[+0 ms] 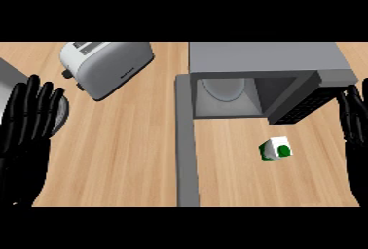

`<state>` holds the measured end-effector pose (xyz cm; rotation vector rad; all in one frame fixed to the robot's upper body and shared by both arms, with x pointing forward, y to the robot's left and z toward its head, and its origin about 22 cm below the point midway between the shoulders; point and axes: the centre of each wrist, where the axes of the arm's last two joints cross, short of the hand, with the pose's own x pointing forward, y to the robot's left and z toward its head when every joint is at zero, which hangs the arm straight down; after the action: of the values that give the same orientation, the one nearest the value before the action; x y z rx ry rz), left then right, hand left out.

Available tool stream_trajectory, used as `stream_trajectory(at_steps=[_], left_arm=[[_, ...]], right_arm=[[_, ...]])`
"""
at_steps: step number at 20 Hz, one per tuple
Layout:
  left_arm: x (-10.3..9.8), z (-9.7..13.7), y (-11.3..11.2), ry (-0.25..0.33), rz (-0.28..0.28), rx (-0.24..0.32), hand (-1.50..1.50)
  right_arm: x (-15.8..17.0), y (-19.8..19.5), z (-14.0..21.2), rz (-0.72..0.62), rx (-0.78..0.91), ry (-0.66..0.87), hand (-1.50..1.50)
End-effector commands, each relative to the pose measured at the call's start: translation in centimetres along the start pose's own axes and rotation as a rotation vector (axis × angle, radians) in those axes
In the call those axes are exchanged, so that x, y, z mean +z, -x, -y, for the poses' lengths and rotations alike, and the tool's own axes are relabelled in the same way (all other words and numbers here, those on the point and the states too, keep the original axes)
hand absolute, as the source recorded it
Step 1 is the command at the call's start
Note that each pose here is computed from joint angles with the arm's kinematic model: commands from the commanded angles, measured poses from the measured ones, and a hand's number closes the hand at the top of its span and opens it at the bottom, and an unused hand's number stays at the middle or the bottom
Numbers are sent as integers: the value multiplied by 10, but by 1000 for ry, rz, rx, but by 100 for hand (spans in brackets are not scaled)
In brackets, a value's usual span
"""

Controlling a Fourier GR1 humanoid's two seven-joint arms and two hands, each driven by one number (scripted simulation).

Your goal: Pick up the milk, place it into the microwave and close the microwave

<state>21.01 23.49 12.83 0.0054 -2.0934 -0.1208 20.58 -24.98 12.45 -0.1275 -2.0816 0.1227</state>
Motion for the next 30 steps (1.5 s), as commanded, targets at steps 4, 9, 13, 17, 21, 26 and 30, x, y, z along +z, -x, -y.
stream_trajectory(at_steps=[4,9,13,17,21,26,30], left_arm=[[-2,-15,11,3,-53,16,-150],[20,-8,24,-121,-153,256,-150],[30,-17,36,-122,-179,272,-150],[63,-14,21,-135,-194,266,-150],[79,-11,24,-115,-160,244,-150],[97,-10,40,-108,-157,262,-150],[108,0,45,-107,-161,265,-150]], right_arm=[[20,-7,2,-11,23,46,-150],[45,-5,8,-167,-85,-2,-150],[63,-2,4,-170,-63,6,-150],[74,17,17,-180,-69,5,-150],[100,25,23,-232,-59,18,-150],[105,66,15,-260,-80,45,-150],[99,99,18,-268,-119,60,-150]])
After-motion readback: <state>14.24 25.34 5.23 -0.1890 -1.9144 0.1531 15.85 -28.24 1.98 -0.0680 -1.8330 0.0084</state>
